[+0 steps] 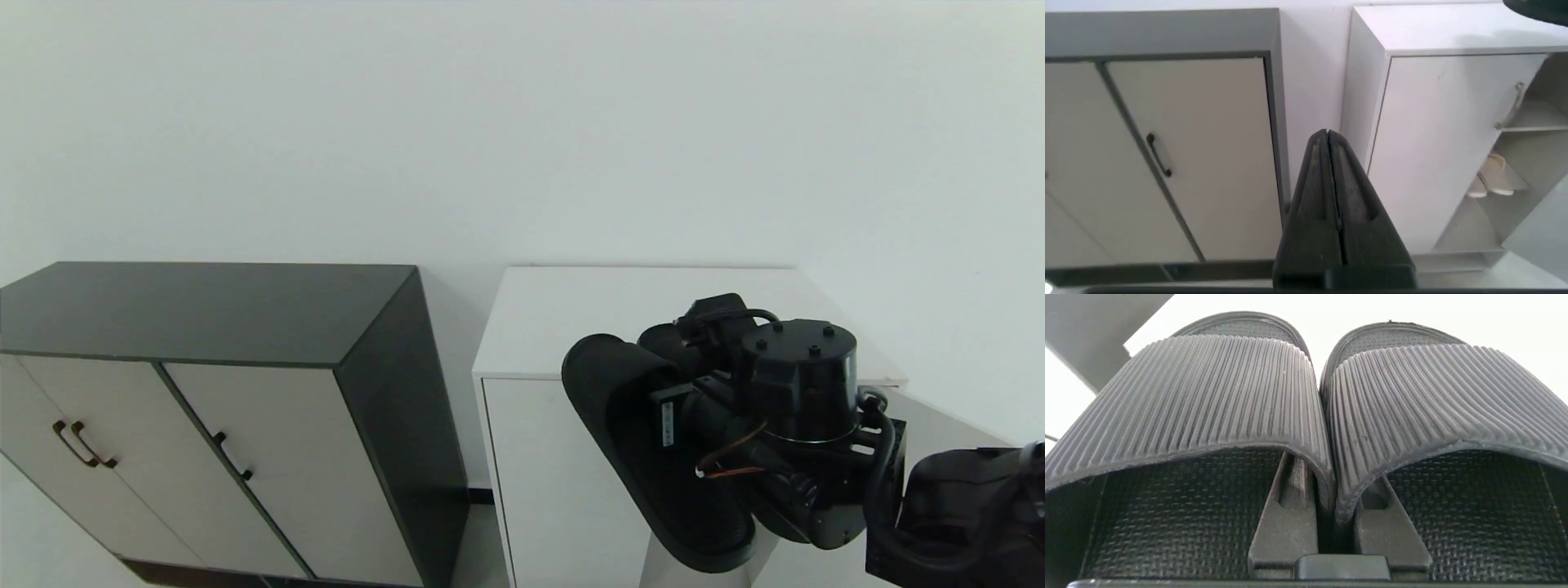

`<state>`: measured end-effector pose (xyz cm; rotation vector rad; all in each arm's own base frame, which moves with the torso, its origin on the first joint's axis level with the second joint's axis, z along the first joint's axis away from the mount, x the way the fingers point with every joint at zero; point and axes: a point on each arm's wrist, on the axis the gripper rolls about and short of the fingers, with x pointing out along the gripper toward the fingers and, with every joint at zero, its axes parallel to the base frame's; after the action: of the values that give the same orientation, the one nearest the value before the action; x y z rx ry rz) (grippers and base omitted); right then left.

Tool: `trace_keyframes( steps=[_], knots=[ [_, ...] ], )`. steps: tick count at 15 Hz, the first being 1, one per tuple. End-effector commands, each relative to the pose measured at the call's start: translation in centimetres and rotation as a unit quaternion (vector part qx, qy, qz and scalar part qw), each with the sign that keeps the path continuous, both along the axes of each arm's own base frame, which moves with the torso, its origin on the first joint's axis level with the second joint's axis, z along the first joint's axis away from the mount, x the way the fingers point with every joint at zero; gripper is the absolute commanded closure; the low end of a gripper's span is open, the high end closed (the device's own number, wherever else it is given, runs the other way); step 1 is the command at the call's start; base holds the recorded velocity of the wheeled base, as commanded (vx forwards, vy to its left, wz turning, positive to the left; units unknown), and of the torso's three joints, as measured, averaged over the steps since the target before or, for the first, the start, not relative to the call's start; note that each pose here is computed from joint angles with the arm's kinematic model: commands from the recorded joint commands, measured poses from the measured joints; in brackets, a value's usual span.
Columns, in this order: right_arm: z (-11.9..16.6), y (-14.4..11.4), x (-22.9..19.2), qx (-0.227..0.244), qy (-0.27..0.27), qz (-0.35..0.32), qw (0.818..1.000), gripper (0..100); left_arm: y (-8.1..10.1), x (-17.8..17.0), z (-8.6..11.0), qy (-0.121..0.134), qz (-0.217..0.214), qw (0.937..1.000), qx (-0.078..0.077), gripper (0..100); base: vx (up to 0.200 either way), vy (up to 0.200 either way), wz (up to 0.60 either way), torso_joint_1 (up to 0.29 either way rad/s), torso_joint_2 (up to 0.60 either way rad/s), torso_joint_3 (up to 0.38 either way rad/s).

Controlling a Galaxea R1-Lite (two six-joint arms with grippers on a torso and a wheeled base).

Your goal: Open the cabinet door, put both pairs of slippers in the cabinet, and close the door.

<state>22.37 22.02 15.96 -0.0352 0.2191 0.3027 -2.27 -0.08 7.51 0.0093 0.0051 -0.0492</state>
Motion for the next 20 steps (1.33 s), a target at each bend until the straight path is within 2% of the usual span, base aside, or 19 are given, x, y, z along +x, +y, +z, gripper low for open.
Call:
trace_keyframes(
  steps=[1,2,13,20],
  knots=[
    [-0.20,-0.04,-0.03,-0.003,0.002,-0.001,1.000,100,0.00,0.00,-0.01,0.000,0.000,1.0000,0.000,100,-0.200,0.000,0.00,-0.002,0.01,0.002],
    [-0.24,-0.05,-0.05,-0.003,0.003,-0.001,1.000,100,0.00,0.00,-0.01,0.000,0.000,1.0000,0.000,100,-0.200,0.000,0.00,0.002,0.00,-0.002],
    [-0.77,-0.22,-0.21,-0.004,0.004,0.001,1.000,100,0.00,0.00,-0.01,0.000,0.000,1.0000,0.000,100,0.000,0.000,0.00,0.000,0.00,0.000],
    [-1.01,-0.28,-0.27,-0.008,0.007,0.001,1.000,100,0.00,0.00,-0.01,0.000,0.000,1.0000,0.000,100,0.000,-0.200,0.00,0.002,0.01,0.003]
  ],
)
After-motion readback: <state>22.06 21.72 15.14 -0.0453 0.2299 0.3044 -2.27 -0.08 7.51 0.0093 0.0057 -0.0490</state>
